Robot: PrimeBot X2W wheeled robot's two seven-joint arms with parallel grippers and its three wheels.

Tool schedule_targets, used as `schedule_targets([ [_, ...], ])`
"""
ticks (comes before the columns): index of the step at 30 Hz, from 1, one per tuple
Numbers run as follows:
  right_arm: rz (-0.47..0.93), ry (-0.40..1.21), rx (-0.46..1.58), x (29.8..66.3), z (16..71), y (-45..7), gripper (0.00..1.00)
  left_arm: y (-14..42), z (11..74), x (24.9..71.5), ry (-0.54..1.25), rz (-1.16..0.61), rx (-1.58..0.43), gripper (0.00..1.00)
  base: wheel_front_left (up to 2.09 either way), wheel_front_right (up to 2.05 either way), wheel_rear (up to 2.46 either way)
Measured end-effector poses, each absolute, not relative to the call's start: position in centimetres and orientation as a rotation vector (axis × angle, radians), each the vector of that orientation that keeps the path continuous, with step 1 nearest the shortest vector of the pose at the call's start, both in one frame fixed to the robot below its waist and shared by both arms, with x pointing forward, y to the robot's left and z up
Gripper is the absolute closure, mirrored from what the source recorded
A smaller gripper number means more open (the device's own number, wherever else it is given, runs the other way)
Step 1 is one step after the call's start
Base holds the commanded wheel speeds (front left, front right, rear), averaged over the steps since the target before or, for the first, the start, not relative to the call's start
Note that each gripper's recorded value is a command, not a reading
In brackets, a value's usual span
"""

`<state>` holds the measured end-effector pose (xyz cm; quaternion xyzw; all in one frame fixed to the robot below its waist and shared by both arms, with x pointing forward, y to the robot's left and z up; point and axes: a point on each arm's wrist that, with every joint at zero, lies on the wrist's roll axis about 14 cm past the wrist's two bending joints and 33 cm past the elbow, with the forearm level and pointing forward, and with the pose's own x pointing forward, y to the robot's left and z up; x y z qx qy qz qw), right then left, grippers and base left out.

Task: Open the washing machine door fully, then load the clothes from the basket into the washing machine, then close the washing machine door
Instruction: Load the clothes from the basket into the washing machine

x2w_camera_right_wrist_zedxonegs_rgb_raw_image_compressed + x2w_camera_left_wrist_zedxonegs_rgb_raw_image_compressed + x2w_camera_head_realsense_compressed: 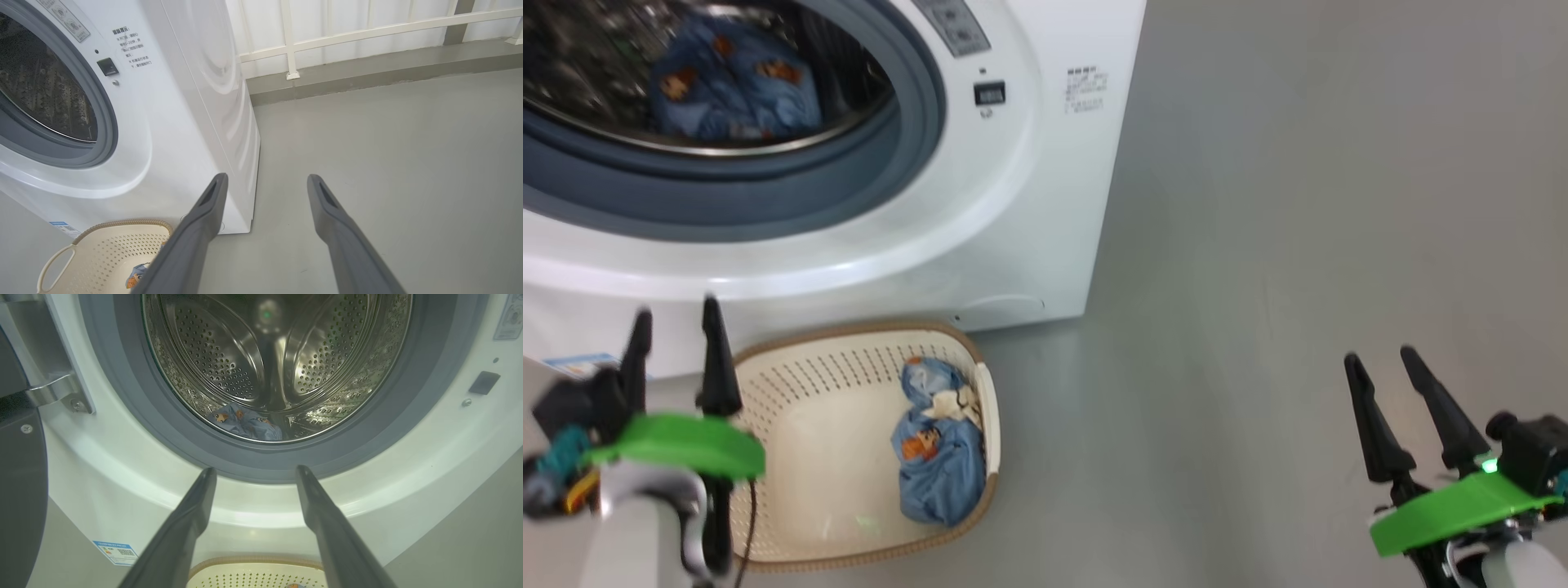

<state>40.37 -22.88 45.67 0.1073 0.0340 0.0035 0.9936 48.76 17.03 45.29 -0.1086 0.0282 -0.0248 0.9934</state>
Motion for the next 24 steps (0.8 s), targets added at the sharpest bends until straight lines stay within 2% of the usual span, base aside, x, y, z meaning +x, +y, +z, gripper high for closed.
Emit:
schedule_targets([
  [24, -0.013, 0.047, 0.213, 34.2, 47.0, -23.7, 0.0, 20.4, 46.2, 35.8, 0.049, 0.034, -0.185, 0.0, 0.0, 0.0, 0.0],
])
